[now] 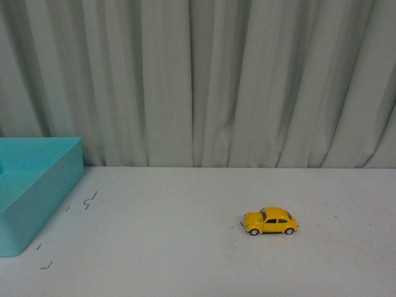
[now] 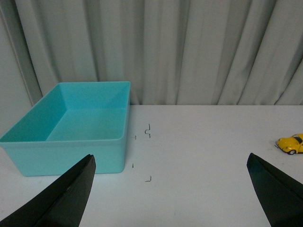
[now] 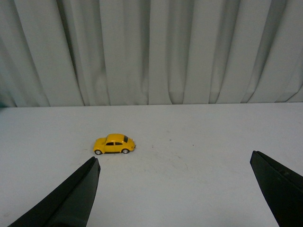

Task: Wind up and store yellow beetle toy

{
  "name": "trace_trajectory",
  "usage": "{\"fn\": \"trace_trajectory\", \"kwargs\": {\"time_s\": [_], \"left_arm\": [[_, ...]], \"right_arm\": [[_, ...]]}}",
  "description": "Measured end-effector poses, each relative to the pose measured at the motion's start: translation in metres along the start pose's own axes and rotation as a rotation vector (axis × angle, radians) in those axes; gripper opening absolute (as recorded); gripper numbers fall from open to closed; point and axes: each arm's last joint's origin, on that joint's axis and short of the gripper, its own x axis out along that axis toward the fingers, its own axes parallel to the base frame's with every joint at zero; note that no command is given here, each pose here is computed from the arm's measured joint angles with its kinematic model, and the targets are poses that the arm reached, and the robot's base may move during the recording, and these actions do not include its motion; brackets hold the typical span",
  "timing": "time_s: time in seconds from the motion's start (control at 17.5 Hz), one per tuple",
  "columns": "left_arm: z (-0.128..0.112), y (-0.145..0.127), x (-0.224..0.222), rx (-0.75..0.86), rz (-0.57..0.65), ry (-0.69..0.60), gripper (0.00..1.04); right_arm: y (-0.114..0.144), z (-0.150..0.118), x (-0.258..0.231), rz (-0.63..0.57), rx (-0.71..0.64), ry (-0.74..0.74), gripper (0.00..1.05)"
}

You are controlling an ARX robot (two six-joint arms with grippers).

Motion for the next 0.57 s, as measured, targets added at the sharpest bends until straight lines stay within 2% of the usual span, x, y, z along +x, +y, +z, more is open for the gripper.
{"fn": "trace_trajectory", "kwargs": {"time_s": [0.57], "left_arm": [[0.0001,0.0000,0.0000,0.000,0.000,0.000,0.98]], "right_arm": [[0.0000,0.0000,0.0000,0.000,0.000,0.000,0.98]]}}
